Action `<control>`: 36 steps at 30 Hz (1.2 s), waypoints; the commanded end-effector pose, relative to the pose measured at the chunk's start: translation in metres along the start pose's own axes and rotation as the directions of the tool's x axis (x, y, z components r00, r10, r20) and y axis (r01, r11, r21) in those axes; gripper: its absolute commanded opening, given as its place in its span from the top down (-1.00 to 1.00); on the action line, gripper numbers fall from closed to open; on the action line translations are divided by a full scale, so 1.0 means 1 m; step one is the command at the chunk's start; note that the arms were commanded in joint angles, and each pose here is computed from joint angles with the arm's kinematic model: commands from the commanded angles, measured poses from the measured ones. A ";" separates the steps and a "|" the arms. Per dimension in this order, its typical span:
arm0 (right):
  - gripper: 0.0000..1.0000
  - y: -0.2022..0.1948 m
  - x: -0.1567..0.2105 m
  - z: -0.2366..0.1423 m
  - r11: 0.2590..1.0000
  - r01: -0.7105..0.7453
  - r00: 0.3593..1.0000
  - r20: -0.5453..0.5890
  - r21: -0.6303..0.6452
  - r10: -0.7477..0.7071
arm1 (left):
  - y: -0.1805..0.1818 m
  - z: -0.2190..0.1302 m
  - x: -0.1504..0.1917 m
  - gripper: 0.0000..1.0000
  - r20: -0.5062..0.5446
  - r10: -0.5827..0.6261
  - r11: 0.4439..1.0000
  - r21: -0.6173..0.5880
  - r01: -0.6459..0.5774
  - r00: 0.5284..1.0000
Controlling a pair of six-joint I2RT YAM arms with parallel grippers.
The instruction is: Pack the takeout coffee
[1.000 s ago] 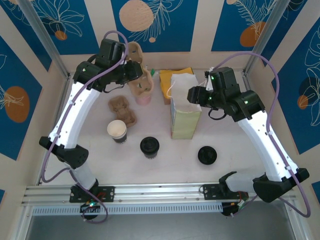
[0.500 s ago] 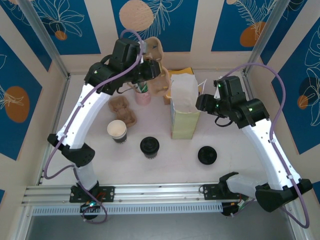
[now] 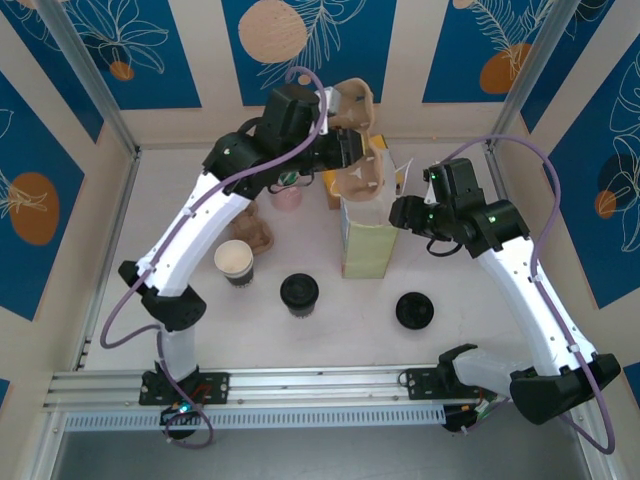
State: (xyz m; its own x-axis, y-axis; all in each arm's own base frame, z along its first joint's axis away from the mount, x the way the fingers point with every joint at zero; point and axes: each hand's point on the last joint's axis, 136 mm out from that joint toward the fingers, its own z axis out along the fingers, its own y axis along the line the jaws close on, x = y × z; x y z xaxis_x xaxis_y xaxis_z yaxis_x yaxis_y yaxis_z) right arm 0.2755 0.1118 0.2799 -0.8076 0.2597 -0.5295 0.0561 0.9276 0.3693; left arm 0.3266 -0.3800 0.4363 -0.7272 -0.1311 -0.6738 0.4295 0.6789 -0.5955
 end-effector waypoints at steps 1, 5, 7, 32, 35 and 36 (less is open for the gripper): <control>-0.14 0.002 0.003 -0.002 0.999 -0.020 1.000 -0.004 -0.029 0.020 | -0.019 0.010 0.005 0.44 -0.011 0.004 0.998 0.060 -0.003 1.000; -0.14 0.000 0.005 -0.002 0.999 -0.023 1.000 -0.003 -0.023 0.022 | -0.018 0.028 0.020 0.45 -0.057 -0.002 0.999 0.052 0.005 0.998; -0.14 -0.004 0.005 -0.003 1.000 -0.026 1.000 0.005 -0.008 0.026 | -0.013 0.036 0.027 0.44 -0.078 -0.009 0.999 0.034 0.012 0.997; -0.15 -0.026 0.015 -0.009 0.997 -0.079 0.997 0.020 -0.017 0.080 | 0.066 0.076 0.068 0.42 -0.183 -0.053 0.959 -0.283 -0.001 0.982; -0.15 -0.021 0.018 -0.005 0.997 -0.072 0.997 0.005 -0.041 0.072 | 0.068 0.075 0.068 0.42 -0.184 -0.056 0.956 -0.292 0.000 0.981; -0.15 -0.021 0.018 -0.004 0.996 -0.071 0.997 0.002 -0.046 0.071 | 0.068 0.073 0.067 0.42 -0.180 -0.056 0.955 -0.298 0.000 0.982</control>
State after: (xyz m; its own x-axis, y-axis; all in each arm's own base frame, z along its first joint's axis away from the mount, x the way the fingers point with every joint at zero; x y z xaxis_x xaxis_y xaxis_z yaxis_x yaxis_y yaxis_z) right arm 0.2577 0.0890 0.2628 -0.7984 0.3265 -0.5059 0.1167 0.9082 0.4020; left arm 0.3447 -0.4025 0.3156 -0.8379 -0.0216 -0.5455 0.2744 0.8472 -0.4550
